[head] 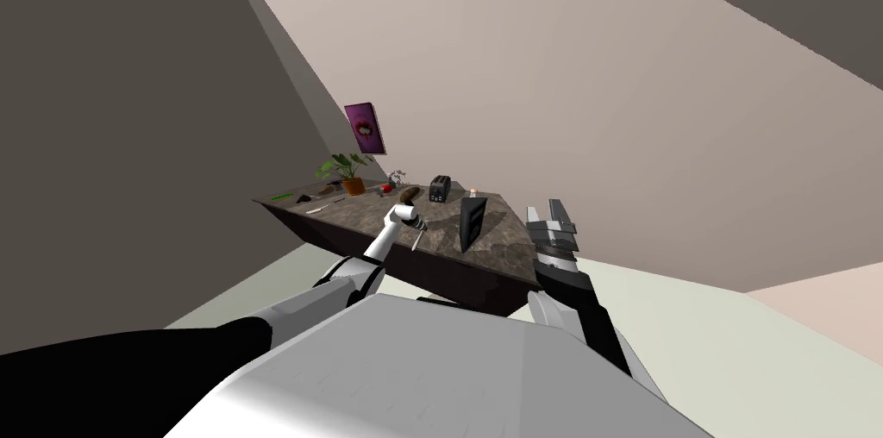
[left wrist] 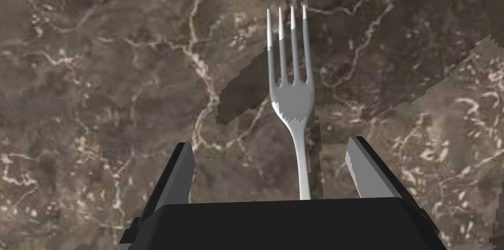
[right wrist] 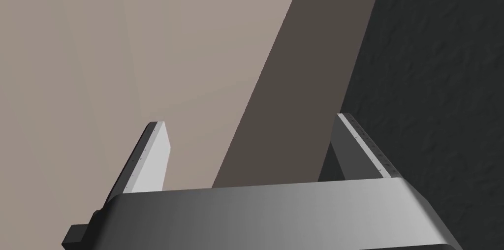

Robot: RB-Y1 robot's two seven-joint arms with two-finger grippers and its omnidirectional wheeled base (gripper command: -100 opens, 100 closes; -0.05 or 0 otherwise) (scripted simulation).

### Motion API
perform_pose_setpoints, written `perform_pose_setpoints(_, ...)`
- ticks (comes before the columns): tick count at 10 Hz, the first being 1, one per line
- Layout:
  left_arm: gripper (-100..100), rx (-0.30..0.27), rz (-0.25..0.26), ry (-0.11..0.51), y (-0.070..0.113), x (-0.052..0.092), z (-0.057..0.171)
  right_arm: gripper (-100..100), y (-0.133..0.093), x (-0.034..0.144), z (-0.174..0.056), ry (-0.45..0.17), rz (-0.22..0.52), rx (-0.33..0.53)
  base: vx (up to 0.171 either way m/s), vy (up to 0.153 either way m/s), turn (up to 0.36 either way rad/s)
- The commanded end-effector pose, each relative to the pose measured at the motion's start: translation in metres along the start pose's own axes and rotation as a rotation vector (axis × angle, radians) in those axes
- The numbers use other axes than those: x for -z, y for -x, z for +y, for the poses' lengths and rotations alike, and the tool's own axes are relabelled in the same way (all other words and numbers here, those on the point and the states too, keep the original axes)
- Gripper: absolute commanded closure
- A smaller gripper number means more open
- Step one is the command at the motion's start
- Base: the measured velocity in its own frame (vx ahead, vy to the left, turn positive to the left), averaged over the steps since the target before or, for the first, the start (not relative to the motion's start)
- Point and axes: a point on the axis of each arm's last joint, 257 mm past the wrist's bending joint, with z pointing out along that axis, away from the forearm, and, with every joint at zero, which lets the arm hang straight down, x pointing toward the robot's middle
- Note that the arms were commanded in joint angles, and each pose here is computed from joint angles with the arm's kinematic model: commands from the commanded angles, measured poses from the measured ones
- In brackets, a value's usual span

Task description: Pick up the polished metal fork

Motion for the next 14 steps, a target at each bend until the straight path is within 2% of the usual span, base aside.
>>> perform_pose_setpoints(1, -100, 0.000, 0.000, 0.000, 0.000, 0.000, 0.000, 0, 0.000, 0.000, 0.000, 0.000, 0.000, 0.000, 0.007, 0.010, -0.029)
perform_pose_setpoints(6, -100, -0.042, -0.005, 0.017, 0.007, -0.001, -0.013, 0, 0.000, 0.000, 0.000, 0.000, 0.000, 0.000, -0.021, -0.028, 0.080)
perform_pose_setpoints(14, -100, -0.042, -0.005, 0.017, 0.007, -0.001, -0.013, 0, 0.000, 0.000, 0.000, 0.000, 0.000, 0.000, 0.000, 0.000, 0.000)
